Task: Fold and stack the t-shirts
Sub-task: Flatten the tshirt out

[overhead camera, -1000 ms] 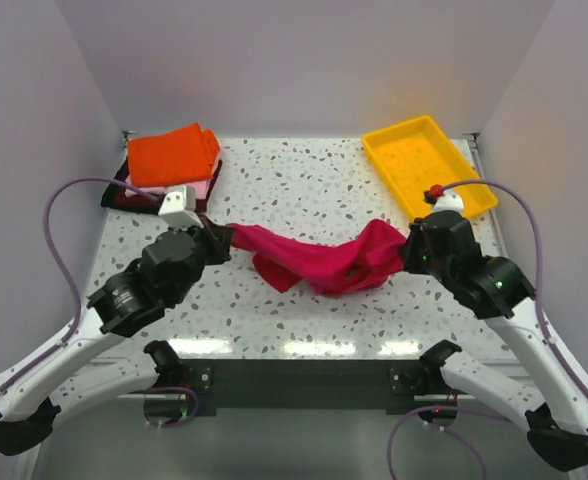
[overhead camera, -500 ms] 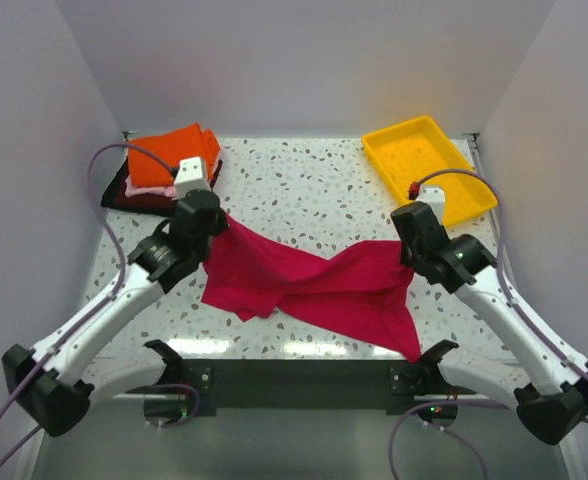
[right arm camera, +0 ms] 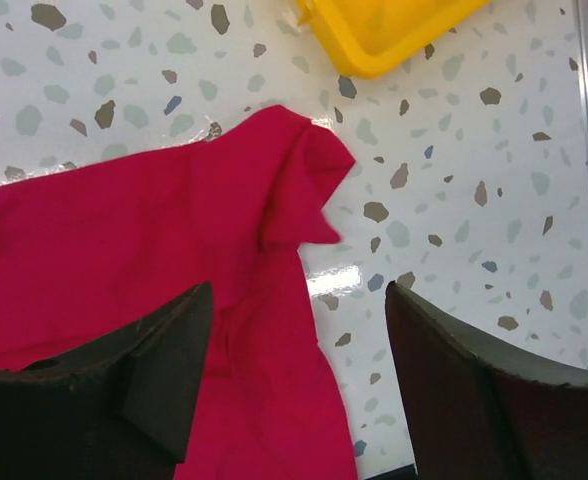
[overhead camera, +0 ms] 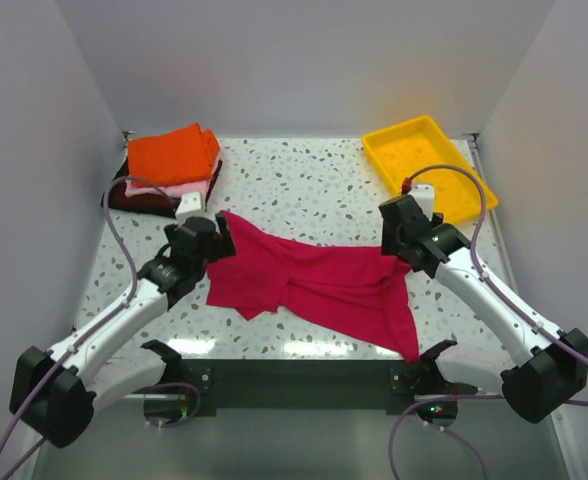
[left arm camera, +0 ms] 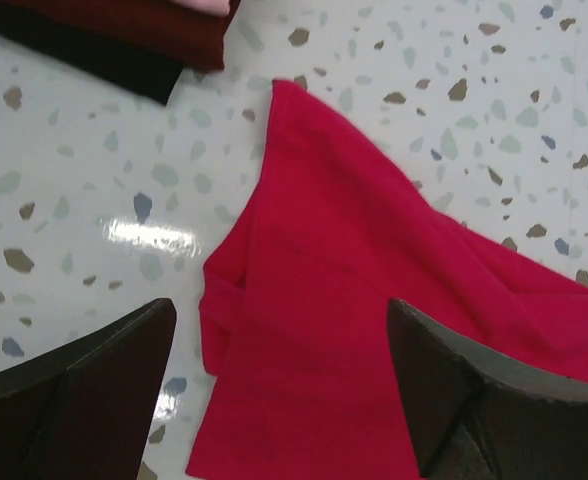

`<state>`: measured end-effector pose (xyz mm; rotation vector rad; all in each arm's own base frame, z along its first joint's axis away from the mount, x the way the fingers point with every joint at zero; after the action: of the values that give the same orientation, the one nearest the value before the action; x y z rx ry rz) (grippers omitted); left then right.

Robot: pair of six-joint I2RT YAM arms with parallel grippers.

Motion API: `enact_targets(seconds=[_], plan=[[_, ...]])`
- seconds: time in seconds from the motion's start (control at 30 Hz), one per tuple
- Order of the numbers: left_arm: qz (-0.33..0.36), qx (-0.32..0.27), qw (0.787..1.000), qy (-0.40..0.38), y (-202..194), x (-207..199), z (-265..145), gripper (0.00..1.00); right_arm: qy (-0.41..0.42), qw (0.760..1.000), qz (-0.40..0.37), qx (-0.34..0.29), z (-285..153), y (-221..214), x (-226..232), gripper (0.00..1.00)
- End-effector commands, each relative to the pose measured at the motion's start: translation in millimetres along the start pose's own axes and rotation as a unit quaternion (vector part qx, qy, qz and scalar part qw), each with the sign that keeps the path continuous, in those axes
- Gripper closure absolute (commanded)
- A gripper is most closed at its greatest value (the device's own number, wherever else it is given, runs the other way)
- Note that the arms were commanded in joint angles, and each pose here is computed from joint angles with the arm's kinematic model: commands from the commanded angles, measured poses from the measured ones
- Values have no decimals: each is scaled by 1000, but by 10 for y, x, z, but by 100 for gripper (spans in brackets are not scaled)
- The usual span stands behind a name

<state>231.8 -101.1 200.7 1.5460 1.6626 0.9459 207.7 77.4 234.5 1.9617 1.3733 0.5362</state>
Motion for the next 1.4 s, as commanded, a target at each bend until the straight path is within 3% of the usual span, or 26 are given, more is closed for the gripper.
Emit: enact_targets(seconds=[0.0, 0.23, 0.57, 0.9, 1.37], plan=[[-52, 18, 998, -14, -390, 102, -116, 11, 31, 998, 45, -13, 10, -15, 50, 27], [-33, 91, 995, 34, -965, 286, -88, 25, 62, 996, 61, 4, 71, -166, 88, 26], [-30, 138, 988, 59, -1077, 267, -22, 39, 66, 996, 59, 11, 106, -241, 75, 25], [-26, 168, 984, 58, -1216, 162, -174, 39, 76, 995, 63, 21, 158, -265, 107, 24], [-5, 185, 977, 106, -1247, 149, -118, 48, 78, 995, 68, 15, 125, -265, 23, 23]])
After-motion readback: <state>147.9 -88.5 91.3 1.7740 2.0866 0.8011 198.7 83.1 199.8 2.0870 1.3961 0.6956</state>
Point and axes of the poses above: each gripper's point midway between its finger pads, its own z axis out along the fingers, its own x axis along the line the jaws close on, y = z × x, the point moved 9 cm from there along -z, back along the fingers, and after that the axes turned 11 degrees about z, right-handed, at the moved point
